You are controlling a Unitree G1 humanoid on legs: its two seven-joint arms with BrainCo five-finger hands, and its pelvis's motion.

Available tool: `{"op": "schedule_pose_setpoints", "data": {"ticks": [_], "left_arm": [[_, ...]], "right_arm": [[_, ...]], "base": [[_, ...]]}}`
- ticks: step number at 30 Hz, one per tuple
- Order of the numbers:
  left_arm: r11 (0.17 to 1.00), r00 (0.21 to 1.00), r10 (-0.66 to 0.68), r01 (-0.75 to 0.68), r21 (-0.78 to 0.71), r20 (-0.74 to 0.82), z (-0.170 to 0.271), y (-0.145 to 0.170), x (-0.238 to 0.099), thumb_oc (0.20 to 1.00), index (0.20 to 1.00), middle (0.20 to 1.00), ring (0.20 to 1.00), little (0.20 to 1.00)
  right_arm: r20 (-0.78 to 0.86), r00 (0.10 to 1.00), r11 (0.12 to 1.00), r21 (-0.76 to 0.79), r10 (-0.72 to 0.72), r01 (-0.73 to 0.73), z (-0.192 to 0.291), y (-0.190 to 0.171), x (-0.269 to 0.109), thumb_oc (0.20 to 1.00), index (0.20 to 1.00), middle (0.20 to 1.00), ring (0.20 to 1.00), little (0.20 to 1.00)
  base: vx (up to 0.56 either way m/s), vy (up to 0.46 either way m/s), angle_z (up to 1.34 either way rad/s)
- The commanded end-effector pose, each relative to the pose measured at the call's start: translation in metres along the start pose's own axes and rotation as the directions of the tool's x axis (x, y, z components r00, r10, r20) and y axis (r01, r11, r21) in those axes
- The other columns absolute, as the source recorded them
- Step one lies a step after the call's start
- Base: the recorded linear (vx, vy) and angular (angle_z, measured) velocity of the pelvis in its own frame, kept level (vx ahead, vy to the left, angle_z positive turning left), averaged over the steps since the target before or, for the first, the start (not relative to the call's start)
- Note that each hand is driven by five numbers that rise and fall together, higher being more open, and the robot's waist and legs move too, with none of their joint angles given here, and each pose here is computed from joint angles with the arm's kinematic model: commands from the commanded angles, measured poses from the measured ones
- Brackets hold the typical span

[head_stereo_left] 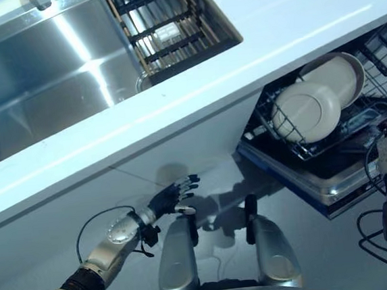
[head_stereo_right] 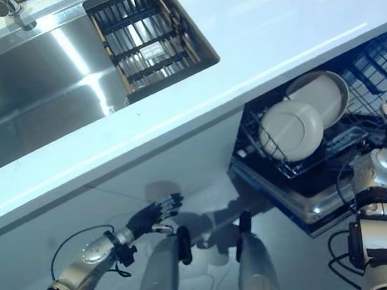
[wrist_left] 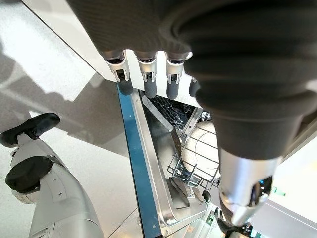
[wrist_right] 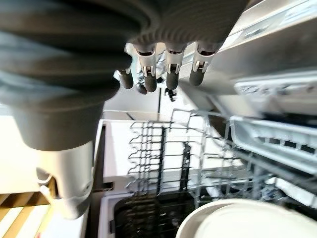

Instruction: Pick up plates and place into dishwasher.

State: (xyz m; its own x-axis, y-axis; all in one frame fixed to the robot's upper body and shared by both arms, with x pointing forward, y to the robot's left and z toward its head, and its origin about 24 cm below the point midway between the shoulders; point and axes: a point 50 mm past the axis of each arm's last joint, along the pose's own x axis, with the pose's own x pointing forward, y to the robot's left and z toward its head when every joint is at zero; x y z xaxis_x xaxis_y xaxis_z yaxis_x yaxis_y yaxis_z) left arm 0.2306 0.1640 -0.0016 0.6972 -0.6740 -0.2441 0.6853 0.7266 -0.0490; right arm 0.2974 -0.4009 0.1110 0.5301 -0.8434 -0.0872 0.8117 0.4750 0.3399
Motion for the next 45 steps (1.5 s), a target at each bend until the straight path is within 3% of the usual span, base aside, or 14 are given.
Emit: {"op": "schedule_pose_setpoints", "data": {"ticks": [1,11,27,38,45], "left_arm": [[0.999,0.998,-0.027,0.030,-0.037,0.062,-0.009,-0.020,-0.004,1.000,1.000,1.000,1.000,1.000],[0.998,0.992,-0.047,0.052,-0.040,0.114,-0.003,-0.024,0.002,1.000,1.000,1.000,1.000,1.000],[0.997,0.991,-0.042,0.050,-0.064,0.125,0.000,-0.029,0.009,1.000,1.000,1.000,1.000,1.000],[0.995,0.987,-0.056,0.067,-0.070,0.148,0.006,-0.034,0.011,1.000,1.000,1.000,1.000,1.000],[0.997,0.988,-0.044,0.053,-0.061,0.145,0.012,-0.031,0.010,1.000,1.000,1.000,1.000,1.000]], "right_arm": [[0.050,0.997,0.995,0.076,0.054,-0.058,0.007,-0.005,0.000,1.000,1.000,1.000,1.000,1.000],[-0.073,0.997,0.987,0.163,0.010,0.002,-0.016,-0.006,-0.001,1.000,1.000,1.000,1.000,1.000],[-0.151,0.985,0.961,0.246,-0.089,0.125,-0.007,0.008,0.004,1.000,1.000,1.000,1.000,1.000],[-0.149,0.983,0.933,0.356,0.106,-0.046,0.002,0.034,0.004,1.000,1.000,1.000,1.000,1.000],[-0.094,0.983,0.903,0.416,0.158,-0.106,0.012,0.038,0.006,1.000,1.000,1.000,1.000,1.000]], "base": [[0.00,0.000,0.00],[0.00,0.009,0.00],[-0.03,0.027,0.04],[-0.01,0.002,0.01],[0.03,-0.016,0.07]]}}
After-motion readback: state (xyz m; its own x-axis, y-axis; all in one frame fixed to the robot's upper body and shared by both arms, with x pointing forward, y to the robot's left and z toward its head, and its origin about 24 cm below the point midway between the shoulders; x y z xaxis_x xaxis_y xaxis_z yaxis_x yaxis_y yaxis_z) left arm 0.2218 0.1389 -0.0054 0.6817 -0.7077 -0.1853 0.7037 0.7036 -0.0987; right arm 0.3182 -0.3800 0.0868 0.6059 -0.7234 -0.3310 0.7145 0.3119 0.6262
